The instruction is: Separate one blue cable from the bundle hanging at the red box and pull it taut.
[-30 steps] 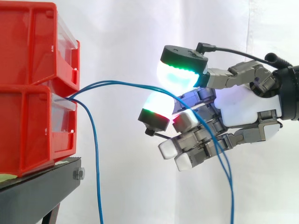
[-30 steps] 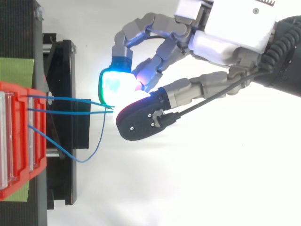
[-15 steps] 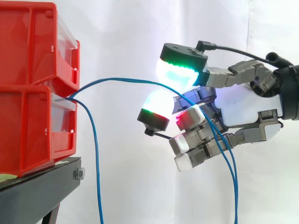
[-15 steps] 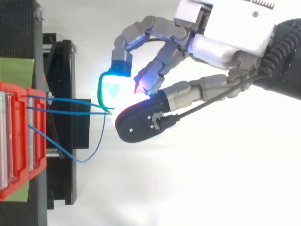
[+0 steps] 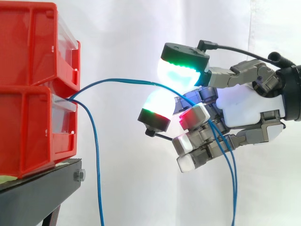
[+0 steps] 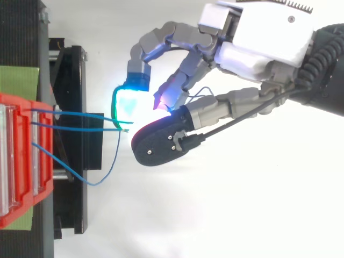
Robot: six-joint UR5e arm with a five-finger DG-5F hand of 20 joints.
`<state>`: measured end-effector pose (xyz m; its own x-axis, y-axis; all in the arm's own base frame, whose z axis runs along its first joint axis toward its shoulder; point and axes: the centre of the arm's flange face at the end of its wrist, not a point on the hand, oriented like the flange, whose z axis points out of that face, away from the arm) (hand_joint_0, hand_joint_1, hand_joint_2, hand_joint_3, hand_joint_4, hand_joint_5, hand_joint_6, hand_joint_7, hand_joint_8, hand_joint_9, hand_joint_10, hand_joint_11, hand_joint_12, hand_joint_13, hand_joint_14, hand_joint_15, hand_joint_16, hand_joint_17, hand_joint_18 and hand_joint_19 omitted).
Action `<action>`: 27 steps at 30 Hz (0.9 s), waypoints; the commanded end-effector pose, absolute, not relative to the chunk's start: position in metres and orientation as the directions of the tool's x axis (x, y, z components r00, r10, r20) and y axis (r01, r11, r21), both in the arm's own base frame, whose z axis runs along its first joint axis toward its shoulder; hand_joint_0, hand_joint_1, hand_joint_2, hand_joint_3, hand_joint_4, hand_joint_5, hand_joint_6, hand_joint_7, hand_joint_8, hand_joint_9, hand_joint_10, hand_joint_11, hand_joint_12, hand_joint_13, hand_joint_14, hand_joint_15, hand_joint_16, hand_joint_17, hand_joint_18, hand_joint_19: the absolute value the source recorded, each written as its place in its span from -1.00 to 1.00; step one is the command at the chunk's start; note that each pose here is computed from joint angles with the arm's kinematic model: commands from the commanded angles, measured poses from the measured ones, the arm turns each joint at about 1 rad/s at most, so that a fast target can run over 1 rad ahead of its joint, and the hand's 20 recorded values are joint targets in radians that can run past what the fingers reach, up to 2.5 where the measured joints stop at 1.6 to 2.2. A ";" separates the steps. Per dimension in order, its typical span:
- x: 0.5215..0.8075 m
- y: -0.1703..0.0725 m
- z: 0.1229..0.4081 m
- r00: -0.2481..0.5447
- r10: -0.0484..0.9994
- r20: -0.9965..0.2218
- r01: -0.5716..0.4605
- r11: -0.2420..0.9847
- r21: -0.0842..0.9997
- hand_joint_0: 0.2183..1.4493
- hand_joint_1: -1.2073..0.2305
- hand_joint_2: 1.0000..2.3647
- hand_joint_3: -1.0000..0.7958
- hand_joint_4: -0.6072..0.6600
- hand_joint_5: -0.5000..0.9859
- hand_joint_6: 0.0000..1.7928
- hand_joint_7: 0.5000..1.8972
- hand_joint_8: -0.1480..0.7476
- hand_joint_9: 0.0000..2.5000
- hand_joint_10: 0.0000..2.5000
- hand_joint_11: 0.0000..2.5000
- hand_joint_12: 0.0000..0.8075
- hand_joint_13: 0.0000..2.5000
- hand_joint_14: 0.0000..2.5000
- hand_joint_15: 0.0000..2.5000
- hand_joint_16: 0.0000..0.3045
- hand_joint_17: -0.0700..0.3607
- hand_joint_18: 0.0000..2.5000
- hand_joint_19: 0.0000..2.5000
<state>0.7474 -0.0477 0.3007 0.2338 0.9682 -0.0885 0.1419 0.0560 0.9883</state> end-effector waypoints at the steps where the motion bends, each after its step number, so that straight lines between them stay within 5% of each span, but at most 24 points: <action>1: 0.747 -0.049 0.300 0.235 0.968 -0.088 0.142 0.056 0.988 -0.46 -0.38 -1.00 -0.44 0.17 -0.58 0.03 -0.40 0.13 -0.06 -0.99 -0.21 -0.11 -0.10 -0.98 -0.37 -0.71 -0.21 -0.39 -0.61; 6: 0.747 -0.049 0.302 0.236 0.968 -0.088 0.141 0.055 0.989 -0.28 -0.36 -0.99 -0.36 0.08 -0.58 0.03 -0.20 0.12 -0.05 -0.99 -0.22 -0.14 -0.11 -0.98 -0.38 -0.72 -0.23 -0.39 -0.61; 14: 0.748 -0.047 0.301 0.236 0.968 -0.087 0.140 0.054 0.989 -0.32 -0.38 -1.00 -0.44 0.16 -0.60 0.05 -0.39 0.10 -0.08 -0.99 -0.18 -0.15 -0.10 -0.98 -0.35 -0.72 -0.23 -0.40 -0.60; 19: 0.748 -0.045 0.301 0.236 0.968 -0.082 0.136 0.051 0.989 -0.26 -0.33 -0.99 -0.34 0.06 -0.59 0.05 -0.25 0.12 -0.05 -0.99 -0.19 -0.15 -0.08 -0.98 -0.35 -0.72 -0.23 -0.38 -0.60; 27: 0.749 -0.046 0.301 0.242 0.967 -0.082 0.130 0.051 0.990 -0.16 -0.57 -1.00 -0.44 0.09 -0.60 0.06 -0.37 0.07 -0.09 -0.99 -0.17 -0.18 -0.12 -0.98 -0.36 -0.72 -0.23 -0.39 -0.64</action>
